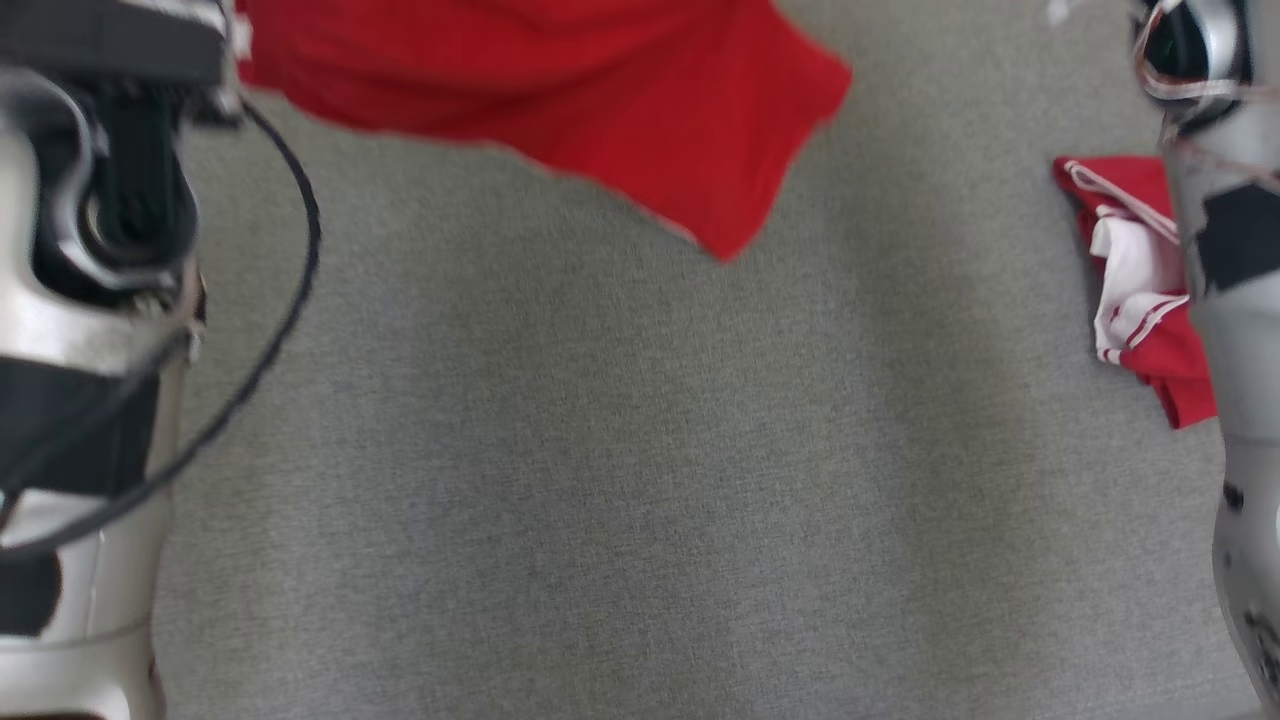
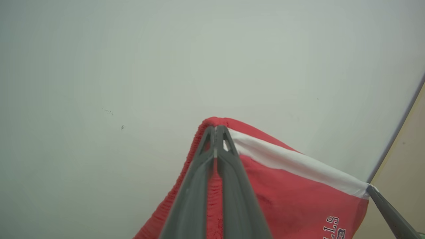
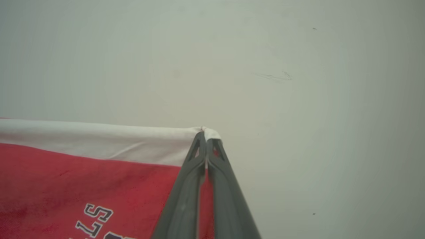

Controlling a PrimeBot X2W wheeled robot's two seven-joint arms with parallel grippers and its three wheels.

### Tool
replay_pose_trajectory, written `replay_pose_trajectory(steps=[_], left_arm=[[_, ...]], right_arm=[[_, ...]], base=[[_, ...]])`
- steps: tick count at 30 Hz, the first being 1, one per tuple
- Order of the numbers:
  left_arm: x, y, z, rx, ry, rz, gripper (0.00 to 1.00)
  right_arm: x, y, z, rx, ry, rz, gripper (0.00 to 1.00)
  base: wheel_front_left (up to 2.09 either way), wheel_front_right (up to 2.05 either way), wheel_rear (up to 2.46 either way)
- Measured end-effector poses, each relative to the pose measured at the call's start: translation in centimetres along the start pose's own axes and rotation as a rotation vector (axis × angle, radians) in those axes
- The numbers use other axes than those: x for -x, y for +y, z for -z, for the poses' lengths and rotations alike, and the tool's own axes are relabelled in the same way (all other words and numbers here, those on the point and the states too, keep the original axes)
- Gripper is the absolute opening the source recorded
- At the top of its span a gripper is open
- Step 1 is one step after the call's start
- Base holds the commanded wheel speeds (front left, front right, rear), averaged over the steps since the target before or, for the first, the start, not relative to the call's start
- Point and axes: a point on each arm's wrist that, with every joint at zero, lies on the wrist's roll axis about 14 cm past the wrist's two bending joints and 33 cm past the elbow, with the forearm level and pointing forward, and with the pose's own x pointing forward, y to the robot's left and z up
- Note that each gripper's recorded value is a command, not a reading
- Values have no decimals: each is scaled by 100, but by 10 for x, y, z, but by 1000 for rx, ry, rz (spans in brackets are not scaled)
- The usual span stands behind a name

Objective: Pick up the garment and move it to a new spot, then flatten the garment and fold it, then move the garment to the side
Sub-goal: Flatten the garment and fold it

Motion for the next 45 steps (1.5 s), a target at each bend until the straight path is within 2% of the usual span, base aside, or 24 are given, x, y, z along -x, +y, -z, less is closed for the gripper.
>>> replay_pose_trajectory(steps=[9, 13, 15, 18, 19, 22, 28, 32, 36, 39, 42, 45], left_arm=[[-47, 17, -23, 6, -227, -10, 0], [-52, 26, -18, 28, -258, -4, 0], [-48, 40, -4, 25, -235, -23, 0], [-32, 72, 34, 33, -166, -82, 0], [-17, 91, 60, 49, -113, -129, 0], [-1, 102, 86, 60, -57, -152, 0], [38, 94, 122, 78, 83, -127, 0], [68, 85, 128, 108, 156, -127, 0], [107, 77, 135, 132, 241, -152, 0], [135, 68, 140, 151, 300, -170, 0], [158, 58, 140, 166, 337, -183, 0], [181, 51, 139, 173, 367, -209, 0]], right_arm=[[-45, -32, -28, 134, -207, 116, 0], [-53, -26, -41, 247, -271, 114, 0], [-53, -15, -13, 279, -219, 83, 0], [-45, 3, 49, 305, -93, 21, 0], [-38, 17, 80, 314, -34, -29, 0], [-25, 35, 115, 334, 34, -108, 0], [16, 71, 161, 270, 146, -265, 0], [49, 67, 173, 204, 257, -297, 0], [85, 69, 172, 76, 364, -316, 0], [113, 55, 168, 35, 458, -302, 0], [145, 55, 166, -40, 547, -302, 0], [168, 61, 152, -135, 568, -301, 0]], base=[[0, 0, 0], [0, 0, 0], [0, 0, 0], [0, 0, 0], [0, 0, 0], [0, 0, 0], [0, 0, 0], [0, 0, 0], [0, 0, 0], [0, 0, 0], [0, 0, 0], [0, 0, 0]])
